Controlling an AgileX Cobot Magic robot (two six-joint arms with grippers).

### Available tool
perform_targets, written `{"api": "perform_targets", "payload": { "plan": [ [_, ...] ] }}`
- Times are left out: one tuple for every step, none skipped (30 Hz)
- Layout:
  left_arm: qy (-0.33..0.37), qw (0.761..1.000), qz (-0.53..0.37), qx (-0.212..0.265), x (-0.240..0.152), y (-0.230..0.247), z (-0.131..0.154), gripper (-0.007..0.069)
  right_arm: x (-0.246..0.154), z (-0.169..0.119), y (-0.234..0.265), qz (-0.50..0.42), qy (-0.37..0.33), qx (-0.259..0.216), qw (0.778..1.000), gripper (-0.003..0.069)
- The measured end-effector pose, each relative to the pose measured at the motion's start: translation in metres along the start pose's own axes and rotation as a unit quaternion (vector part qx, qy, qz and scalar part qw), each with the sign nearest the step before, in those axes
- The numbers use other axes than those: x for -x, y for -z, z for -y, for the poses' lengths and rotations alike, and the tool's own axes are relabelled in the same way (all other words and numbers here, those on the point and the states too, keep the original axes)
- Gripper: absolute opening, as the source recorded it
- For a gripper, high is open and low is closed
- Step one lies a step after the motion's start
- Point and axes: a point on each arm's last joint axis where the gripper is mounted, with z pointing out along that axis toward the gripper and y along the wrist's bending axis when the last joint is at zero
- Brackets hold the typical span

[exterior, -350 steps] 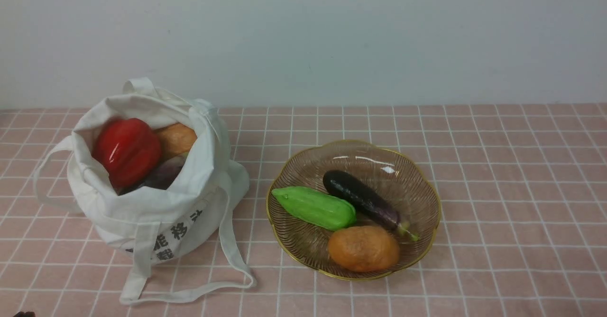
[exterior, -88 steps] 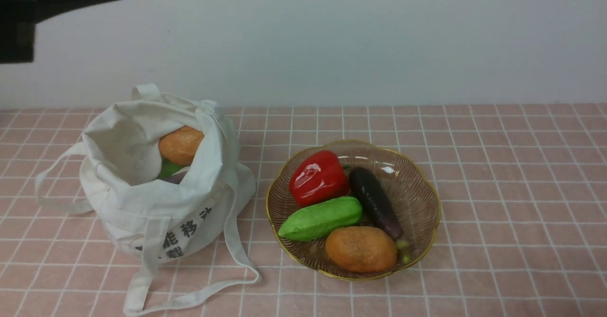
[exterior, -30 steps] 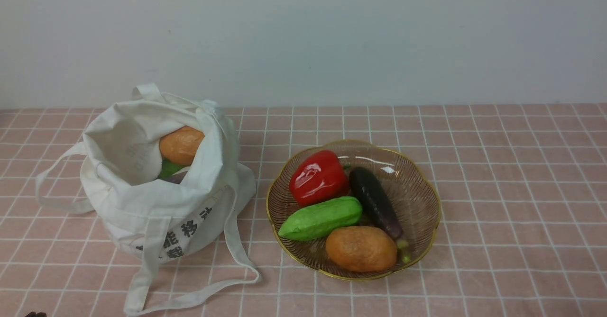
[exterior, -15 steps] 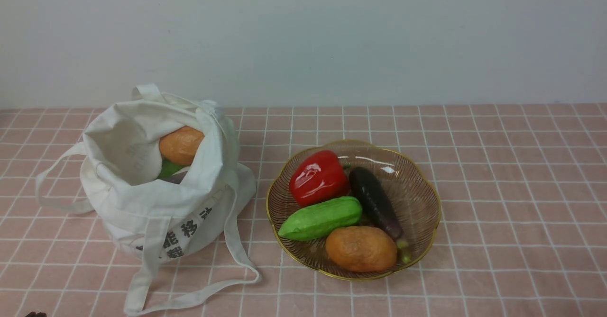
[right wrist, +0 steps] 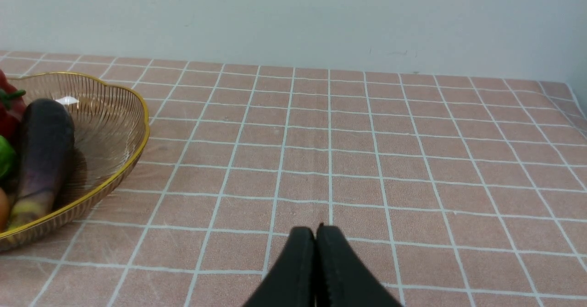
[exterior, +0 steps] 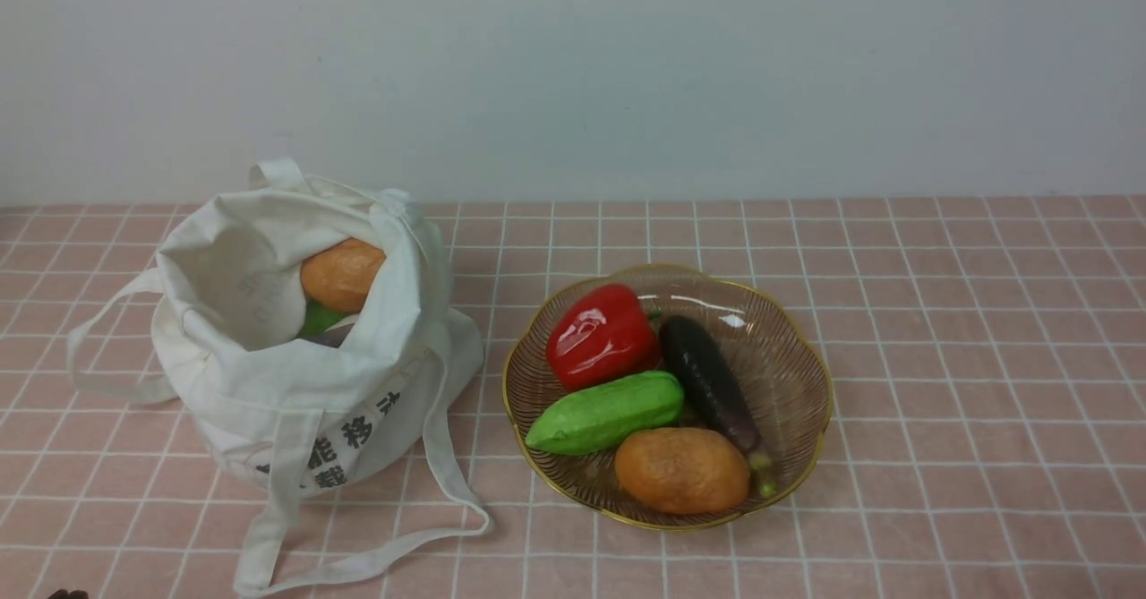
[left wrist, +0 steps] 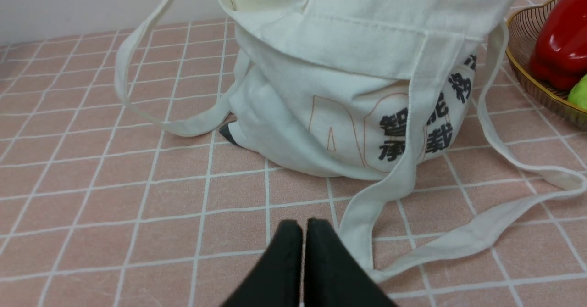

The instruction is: Take vegetables from bag on pink coffee tablecloth place on plate.

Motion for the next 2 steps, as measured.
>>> {"api": "perform_targets", "payload": {
  "plan": [
    [0.000,1.000,0.000,0.000,0.0000,0.0000,0.0000,-0.0005,0.0000,0.0000,0.0000,0.000,0.000,0.000,1.000,-0.0012],
    [0.000,1.000,0.000,0.000,0.0000,0.0000,0.0000,-0.0005,0.0000,0.0000,0.0000,0.000,0.000,0.000,1.000,-0.0012]
  ]
}}
